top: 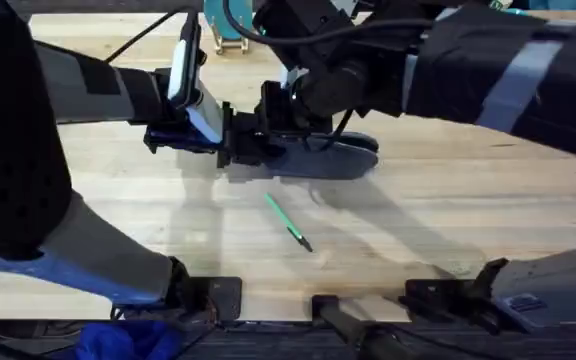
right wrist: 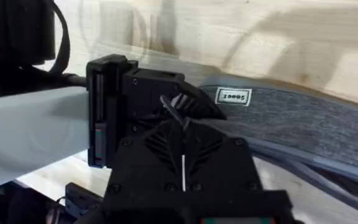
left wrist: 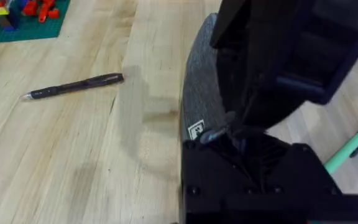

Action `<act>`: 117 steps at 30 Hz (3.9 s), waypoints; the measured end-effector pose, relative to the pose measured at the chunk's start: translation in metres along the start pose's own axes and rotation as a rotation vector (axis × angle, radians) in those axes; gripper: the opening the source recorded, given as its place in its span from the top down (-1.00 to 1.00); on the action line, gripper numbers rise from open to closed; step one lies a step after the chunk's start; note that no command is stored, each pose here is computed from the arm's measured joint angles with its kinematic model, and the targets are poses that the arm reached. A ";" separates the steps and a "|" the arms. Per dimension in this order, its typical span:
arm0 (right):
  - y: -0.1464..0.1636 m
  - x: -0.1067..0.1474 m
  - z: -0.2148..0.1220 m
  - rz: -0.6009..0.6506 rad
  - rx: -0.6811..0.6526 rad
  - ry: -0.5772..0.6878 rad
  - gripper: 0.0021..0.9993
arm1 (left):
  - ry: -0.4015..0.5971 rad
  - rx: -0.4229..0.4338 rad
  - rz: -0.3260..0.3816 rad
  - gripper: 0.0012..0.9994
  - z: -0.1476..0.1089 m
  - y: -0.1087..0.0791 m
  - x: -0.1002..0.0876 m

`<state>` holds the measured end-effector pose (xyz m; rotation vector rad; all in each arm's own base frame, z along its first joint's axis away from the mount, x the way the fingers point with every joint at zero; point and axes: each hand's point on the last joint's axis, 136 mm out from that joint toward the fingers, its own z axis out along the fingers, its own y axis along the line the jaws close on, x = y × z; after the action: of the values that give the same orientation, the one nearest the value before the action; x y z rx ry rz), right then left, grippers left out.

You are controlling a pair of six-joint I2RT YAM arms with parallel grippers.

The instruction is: Unzip the bag, pick up the pens from the table one at a time and place them inside, then zip the bag closed.

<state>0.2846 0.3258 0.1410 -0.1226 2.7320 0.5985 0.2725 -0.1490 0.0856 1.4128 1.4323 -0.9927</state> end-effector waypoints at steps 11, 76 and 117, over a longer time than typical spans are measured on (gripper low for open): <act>-0.008 0.002 -0.040 -0.025 -0.001 -0.012 0.92 | -0.015 0.000 -0.001 0.92 0.000 0.000 -0.003; -0.037 -0.007 -0.127 -0.068 0.003 -0.135 -1.00 | 0.078 0.030 -0.077 -0.99 -0.024 -0.022 -0.058; -0.032 -0.010 -0.181 -0.123 -0.063 -0.271 -1.00 | 0.357 -0.460 -0.491 -0.99 -0.084 -0.051 -0.107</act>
<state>0.2432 0.2206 0.2860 -0.2076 2.4256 0.6170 0.2156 -0.1036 0.2118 0.9413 2.1791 -0.6421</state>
